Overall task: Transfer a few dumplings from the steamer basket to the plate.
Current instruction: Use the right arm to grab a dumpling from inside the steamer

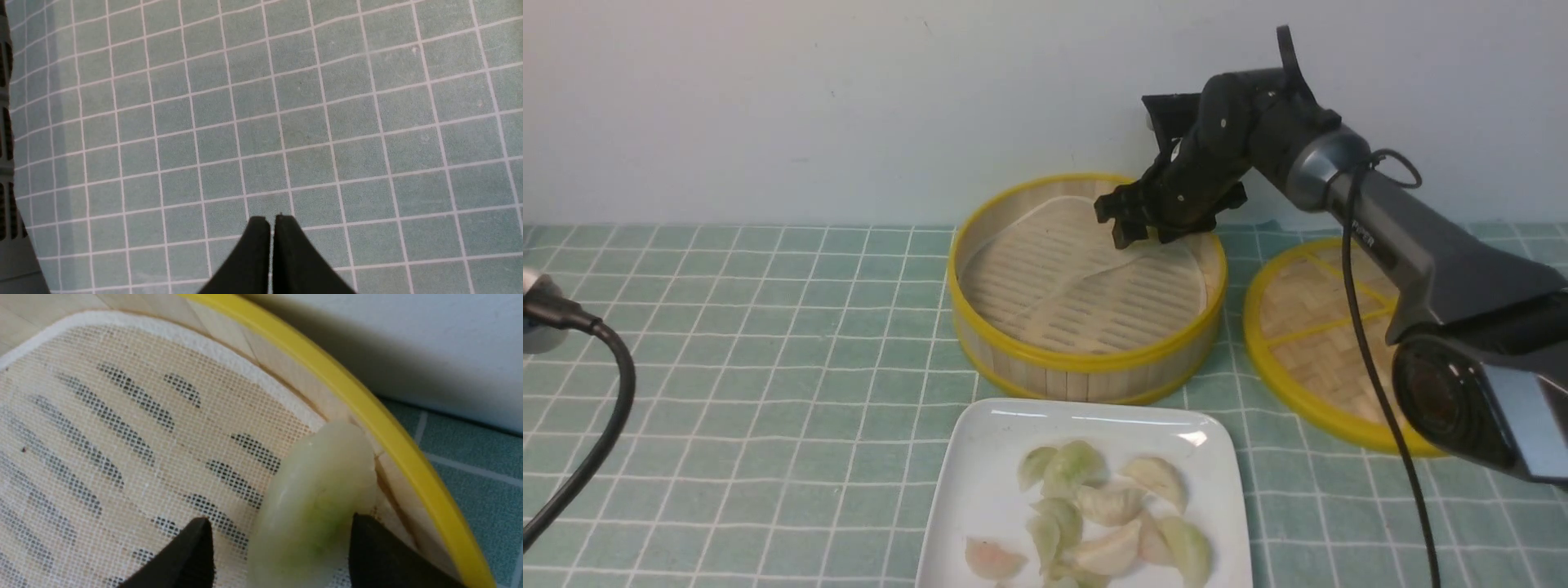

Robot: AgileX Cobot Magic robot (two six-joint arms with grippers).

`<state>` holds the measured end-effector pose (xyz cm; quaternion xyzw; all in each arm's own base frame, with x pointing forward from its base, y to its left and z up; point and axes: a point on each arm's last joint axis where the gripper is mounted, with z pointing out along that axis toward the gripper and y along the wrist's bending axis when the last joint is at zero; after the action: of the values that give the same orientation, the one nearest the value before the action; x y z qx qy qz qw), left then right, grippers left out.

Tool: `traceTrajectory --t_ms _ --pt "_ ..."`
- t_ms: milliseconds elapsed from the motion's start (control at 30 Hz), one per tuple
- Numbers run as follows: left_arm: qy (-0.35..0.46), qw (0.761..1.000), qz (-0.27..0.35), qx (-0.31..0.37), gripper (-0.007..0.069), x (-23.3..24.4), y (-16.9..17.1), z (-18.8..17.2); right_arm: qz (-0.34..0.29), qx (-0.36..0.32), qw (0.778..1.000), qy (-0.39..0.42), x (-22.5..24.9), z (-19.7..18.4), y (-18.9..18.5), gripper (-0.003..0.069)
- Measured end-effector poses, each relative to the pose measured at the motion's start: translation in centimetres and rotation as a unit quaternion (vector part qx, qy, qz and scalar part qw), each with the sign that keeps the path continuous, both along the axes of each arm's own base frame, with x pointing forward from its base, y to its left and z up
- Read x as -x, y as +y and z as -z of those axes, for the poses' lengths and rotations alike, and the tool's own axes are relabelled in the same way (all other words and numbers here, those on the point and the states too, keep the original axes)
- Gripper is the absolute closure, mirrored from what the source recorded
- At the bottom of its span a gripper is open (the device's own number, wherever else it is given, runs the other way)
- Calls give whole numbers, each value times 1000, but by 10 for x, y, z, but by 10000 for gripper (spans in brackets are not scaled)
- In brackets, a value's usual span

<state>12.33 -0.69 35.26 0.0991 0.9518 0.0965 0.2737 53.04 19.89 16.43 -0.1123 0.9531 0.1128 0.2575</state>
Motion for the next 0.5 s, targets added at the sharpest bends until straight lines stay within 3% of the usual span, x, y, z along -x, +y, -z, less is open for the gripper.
traceTrajectory --t_ms 100,133,233,500 --pt "0 1000 0 0 631 0 0 0 0 2 1000 -2 -1 1 0 279" --pt "0 1000 0 0 631 0 0 0 -1 8 1000 -3 -1 0 -1 351" --pt "0 1000 0 0 631 0 0 0 -5 14 1000 2 0 -6 -2 433" --pt "0 1000 0 0 631 0 0 0 -12 15 1000 -7 4 -38 -4 433"
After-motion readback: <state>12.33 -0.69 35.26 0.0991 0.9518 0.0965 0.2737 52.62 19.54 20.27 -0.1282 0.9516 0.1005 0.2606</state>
